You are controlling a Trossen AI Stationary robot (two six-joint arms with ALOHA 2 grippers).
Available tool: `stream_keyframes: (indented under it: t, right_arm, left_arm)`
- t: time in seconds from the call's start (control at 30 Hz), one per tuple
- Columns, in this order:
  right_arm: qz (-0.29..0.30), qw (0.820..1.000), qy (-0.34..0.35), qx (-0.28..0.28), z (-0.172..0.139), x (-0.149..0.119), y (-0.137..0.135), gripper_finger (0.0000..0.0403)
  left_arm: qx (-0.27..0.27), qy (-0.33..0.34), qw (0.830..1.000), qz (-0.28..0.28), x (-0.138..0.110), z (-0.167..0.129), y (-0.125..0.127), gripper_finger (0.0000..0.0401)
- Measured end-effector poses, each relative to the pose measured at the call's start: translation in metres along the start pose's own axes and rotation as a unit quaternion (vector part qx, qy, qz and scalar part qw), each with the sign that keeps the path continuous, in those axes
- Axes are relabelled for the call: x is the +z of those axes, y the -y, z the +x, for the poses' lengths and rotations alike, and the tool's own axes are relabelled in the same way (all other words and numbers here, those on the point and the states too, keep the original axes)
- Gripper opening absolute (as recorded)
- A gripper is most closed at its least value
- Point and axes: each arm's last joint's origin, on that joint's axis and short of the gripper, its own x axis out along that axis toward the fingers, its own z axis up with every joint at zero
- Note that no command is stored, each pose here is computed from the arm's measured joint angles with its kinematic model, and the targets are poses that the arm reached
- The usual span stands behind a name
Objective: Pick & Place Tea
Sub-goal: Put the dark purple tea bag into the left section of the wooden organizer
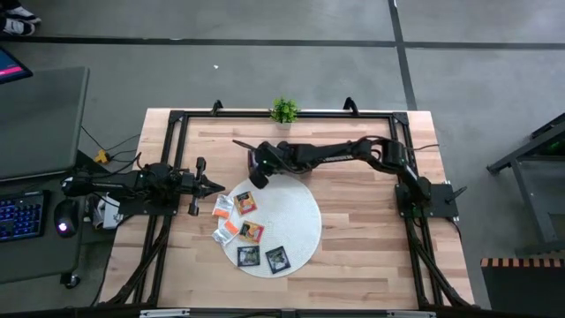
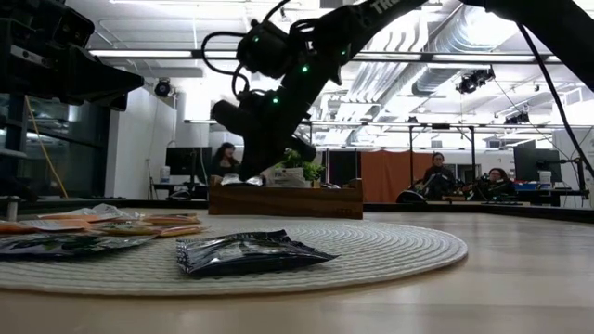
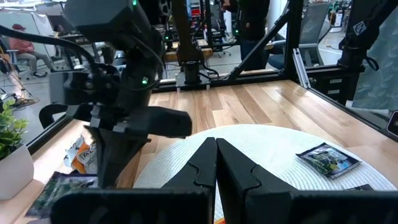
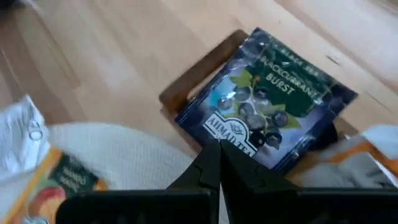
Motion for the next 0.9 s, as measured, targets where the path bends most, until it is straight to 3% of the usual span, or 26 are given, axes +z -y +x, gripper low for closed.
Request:
stream_keyframes:
  t: [0.47,0.9]
  right_arm:
    - [0.039,0.999,0.008,-0.004,0.014,0.001,0.01,0.0]
    - [0.011,0.999,0.033,0.011,0.001,0.012,-0.012,0.0]
  left_arm:
    - [0.0,0.0,1.0,0.0,0.0,0.0,0.0,0.0001]
    - [0.0,0.0,1.0,0.0,0.0,0.0,0.0,0.0001]
